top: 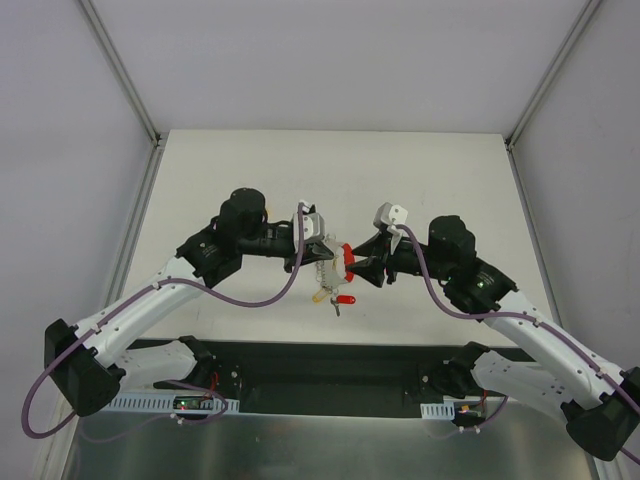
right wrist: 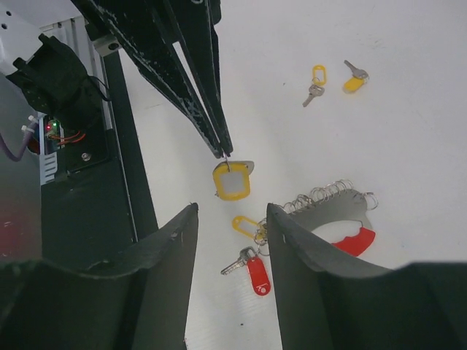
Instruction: Put the keys on the keyring
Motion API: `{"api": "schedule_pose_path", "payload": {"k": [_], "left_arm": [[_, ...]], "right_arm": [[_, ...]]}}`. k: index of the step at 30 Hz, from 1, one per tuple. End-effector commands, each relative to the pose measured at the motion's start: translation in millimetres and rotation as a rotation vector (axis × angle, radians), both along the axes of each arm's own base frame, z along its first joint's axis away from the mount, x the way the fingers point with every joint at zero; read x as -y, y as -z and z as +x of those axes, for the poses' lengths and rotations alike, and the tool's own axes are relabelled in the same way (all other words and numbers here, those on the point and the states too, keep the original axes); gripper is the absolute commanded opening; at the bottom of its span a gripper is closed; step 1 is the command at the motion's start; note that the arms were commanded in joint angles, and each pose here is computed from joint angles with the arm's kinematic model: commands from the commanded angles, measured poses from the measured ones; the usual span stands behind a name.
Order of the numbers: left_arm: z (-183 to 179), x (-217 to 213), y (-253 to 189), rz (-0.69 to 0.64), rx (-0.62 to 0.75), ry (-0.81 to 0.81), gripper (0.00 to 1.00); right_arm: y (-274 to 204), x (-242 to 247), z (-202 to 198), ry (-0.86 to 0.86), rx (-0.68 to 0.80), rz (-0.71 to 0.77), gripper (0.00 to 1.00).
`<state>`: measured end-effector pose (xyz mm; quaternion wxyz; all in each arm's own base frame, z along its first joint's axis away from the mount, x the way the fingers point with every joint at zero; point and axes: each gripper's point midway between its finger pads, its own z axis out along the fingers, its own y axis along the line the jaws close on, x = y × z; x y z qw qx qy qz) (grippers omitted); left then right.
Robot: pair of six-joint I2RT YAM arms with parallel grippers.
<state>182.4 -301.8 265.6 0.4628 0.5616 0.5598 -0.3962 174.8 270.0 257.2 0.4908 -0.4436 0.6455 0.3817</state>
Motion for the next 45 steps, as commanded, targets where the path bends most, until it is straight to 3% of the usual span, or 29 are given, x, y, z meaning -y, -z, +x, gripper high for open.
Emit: {"api": "schedule_pose_path", "payload": {"k": [1, 31, 37, 40, 41, 42, 45], "left_arm": [[-17, 8, -28, -0.066, 0.085, 0.089, 0.0], [-38, 30, -46, -0.094, 0.114, 0.196, 0.0], [-39, 31, -44, -0.091, 0.108, 0.198, 0.0], [-37, 30, -43, -0.087, 0.115, 0.181, 0.0], [-35, 30, -42, -0.083, 0.118, 0.17, 0.03], [-31, 28, -43, -0.079, 0.128, 0.144, 0.13], [-27, 24, -40, -0.071, 0.147, 0.103, 0.26]], "right_arm": [[-38, -5, -9, -0.076, 0.083, 0.074, 0.45], [-45, -4, -26, -0.156, 0.114, 0.095, 0.33], [-43, -4, -27, -0.161, 0.107, 0.086, 0.21], [-42, -3, -27, -0.162, 0.103, 0.079, 0.09], [-40, -3, -27, -0.159, 0.098, 0.072, 0.02], [-39, -3, -27, -0.159, 0.094, 0.068, 0.01], [-33, 0, -23, -0.132, 0.07, 0.039, 0.01]]}}
